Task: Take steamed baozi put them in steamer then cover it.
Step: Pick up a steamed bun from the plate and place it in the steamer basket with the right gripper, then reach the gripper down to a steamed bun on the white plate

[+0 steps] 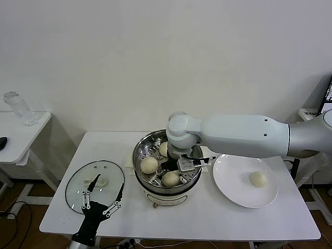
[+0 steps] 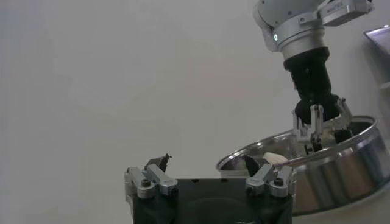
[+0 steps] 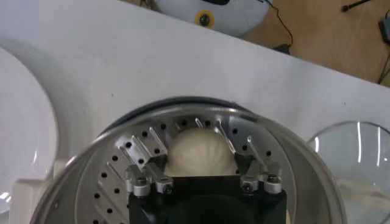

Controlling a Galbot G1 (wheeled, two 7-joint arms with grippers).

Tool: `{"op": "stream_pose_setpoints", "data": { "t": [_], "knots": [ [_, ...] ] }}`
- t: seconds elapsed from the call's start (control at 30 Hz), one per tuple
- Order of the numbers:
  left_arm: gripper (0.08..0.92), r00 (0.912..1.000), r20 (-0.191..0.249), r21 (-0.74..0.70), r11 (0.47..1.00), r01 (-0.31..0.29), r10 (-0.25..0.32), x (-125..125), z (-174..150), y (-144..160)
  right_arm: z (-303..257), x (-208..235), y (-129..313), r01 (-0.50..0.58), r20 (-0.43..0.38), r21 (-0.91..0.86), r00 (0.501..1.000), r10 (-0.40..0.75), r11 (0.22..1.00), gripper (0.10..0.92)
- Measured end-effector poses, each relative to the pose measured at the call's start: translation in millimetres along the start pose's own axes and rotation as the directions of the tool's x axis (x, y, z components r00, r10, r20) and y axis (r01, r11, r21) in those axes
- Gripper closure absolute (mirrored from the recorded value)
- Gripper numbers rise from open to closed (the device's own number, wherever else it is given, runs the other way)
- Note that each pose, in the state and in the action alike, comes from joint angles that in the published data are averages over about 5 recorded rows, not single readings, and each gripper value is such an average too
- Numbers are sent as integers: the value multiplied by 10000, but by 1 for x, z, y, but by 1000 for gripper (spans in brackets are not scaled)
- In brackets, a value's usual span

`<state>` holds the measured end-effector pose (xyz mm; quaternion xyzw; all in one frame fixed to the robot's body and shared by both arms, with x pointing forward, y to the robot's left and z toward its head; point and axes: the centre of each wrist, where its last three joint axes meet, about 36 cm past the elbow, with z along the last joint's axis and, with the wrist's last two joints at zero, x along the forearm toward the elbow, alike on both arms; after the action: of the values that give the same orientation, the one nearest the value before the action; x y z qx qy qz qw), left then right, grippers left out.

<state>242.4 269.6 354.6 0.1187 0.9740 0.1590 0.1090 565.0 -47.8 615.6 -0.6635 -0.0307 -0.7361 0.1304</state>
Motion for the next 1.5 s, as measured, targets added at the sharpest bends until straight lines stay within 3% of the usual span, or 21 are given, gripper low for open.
{"op": "stream_pose_setpoints", "data": {
  "t": [0.2,0.4,0.5,0.67,0.83,0.97,1.23,1.5],
  "knots": [
    [177,10000,-30,-18,10000,-32,32,0,1,1,9,38,15,-435,-568,-916,9976,384,9948,200],
    [177,10000,2,-38,10000,-48,48,-1,0,1,31,83,75,-1274,-1455,-3727,9863,777,9192,200],
    [177,10000,36,-52,10000,-66,66,-2,-1,0,44,97,127,-1701,-1746,-5752,9811,830,8002,200],
    [177,9999,66,-101,9999,-98,99,-3,-2,2,52,105,227,-2037,-1988,-8298,9778,659,5196,200],
    [177,9999,74,-89,9999,-128,128,-5,-2,1,35,92,318,-1960,-1926,-9465,9805,385,2565,200],
    [177,9999,56,-69,9999,-138,138,-6,-2,0,10,72,375,-1727,-1716,-9804,9850,197,947,200],
    [177,9999,-14,-145,9998,-142,142,-4,-2,1,-33,13,439,-1060,-1064,-9897,9943,-5,-966,200],
    [177,9999,-34,-171,9998,-104,103,-1,-4,2,-54,-31,460,-649,-644,-9815,9979,-85,-1802,200]
  ]
}}
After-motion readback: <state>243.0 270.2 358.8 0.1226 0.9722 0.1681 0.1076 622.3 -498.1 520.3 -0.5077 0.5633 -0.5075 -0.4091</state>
